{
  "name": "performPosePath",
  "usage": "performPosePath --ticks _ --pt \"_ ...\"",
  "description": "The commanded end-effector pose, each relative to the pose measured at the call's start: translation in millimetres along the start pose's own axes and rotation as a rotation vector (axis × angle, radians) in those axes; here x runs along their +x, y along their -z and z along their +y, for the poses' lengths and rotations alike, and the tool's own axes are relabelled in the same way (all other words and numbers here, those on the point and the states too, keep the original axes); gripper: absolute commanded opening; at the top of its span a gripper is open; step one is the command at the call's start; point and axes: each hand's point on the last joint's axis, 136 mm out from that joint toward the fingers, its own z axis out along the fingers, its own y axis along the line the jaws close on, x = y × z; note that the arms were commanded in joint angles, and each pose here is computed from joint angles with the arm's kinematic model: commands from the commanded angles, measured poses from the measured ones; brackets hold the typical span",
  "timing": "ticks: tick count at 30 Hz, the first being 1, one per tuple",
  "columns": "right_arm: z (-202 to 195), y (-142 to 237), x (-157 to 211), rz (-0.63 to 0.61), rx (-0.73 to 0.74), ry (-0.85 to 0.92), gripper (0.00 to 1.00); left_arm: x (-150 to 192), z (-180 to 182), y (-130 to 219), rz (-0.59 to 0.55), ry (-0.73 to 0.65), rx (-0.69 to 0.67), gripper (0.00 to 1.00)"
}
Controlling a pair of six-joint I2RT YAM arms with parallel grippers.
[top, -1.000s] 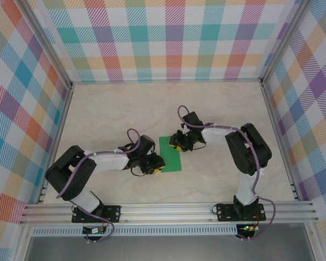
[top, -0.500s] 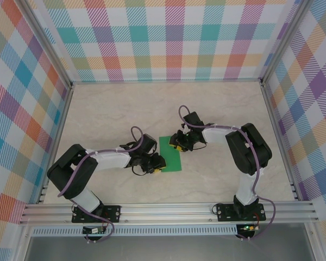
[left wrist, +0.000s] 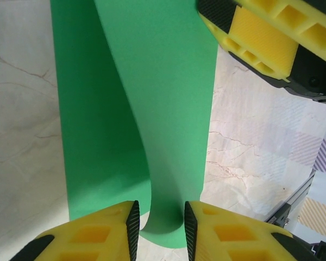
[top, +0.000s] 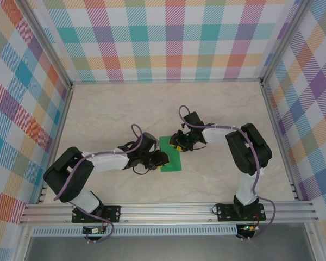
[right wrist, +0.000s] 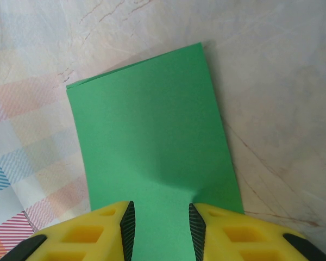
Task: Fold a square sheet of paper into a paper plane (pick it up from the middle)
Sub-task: Fold the triangle a second time at the center of the table.
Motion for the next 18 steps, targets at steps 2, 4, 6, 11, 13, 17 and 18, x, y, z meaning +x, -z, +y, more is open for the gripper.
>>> performPosePath --ticks 2,4,6,11,13,17,18 --pt "-68 -16 19 0.049 0.206 -0.119 0.36 5 -21 3 0.008 -0.03 0.105 0.33" --pt "-68 -16 19 0.05 0.206 -0.12 0.36 6 -25 3 0.014 -0.033 0.126 0.34" --pt "-68 -16 19 0.05 0.207 -0.12 0.36 8 -24 3 0.023 -0.034 0.131 0.36" --pt "-67 -17 18 0.052 0.206 -0.117 0.36 16 -16 -7 0.055 -0.024 0.139 0.41" --pt "-68 -17 18 0.052 0.208 -0.117 0.36 15 -20 -7 0.055 -0.031 0.158 0.42" --pt "-68 -16 17 0.052 0.211 -0.118 0.36 12 -21 -6 0.038 -0.048 0.139 0.42" --pt "-68 -16 17 0.052 0.212 -0.117 0.36 11 -20 -5 0.031 -0.046 0.129 0.41"
